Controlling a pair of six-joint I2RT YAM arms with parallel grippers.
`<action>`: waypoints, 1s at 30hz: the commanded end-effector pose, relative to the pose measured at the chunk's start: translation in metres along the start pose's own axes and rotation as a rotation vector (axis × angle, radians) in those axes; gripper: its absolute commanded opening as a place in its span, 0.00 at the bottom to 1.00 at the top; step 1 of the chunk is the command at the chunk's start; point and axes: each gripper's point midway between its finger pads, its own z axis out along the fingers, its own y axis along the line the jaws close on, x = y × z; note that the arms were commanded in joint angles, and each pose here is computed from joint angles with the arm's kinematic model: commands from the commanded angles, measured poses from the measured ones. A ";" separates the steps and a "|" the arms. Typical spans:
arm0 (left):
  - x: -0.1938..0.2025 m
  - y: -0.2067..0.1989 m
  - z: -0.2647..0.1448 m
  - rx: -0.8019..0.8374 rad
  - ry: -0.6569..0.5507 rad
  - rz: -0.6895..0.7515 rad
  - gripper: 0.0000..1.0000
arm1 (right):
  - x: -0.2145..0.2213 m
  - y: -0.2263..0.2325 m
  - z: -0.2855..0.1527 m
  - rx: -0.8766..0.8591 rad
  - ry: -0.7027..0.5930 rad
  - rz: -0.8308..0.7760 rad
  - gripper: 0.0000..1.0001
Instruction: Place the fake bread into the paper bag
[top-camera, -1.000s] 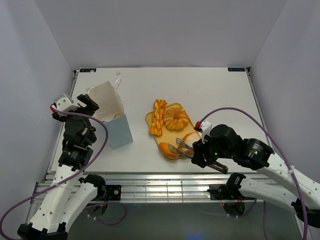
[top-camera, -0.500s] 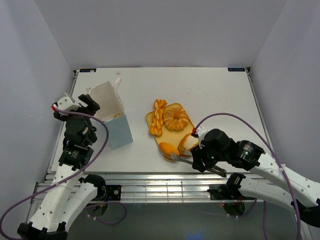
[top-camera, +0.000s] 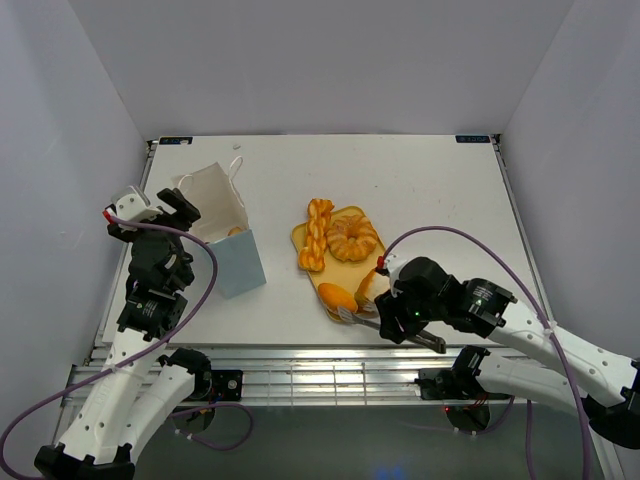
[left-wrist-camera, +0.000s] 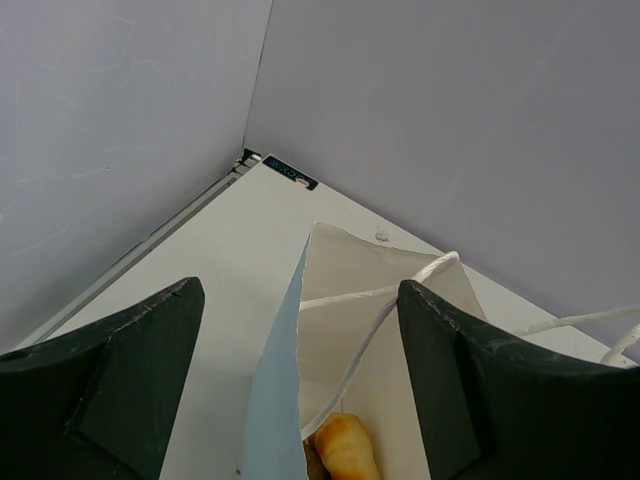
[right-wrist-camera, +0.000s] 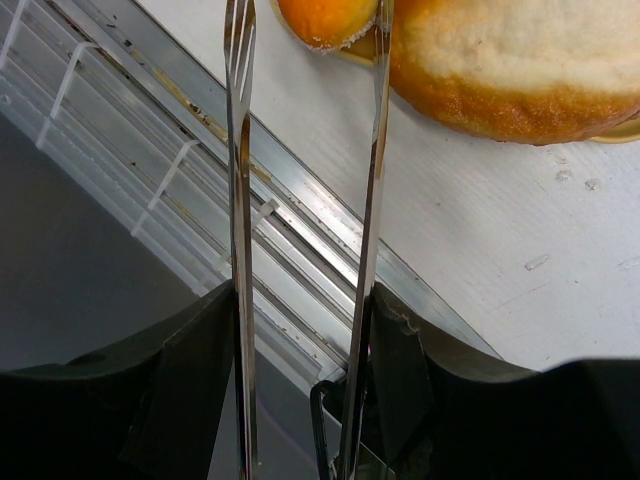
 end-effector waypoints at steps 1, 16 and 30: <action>-0.015 -0.004 -0.003 0.019 -0.019 -0.027 0.88 | -0.013 0.004 0.004 -0.012 -0.045 -0.020 0.58; -0.016 -0.003 -0.003 0.012 -0.024 -0.027 0.88 | -0.028 0.007 -0.004 -0.008 -0.077 -0.029 0.30; -0.022 0.011 -0.006 -0.046 -0.060 -0.031 0.88 | -0.083 0.025 -0.050 -0.037 -0.242 -0.065 0.18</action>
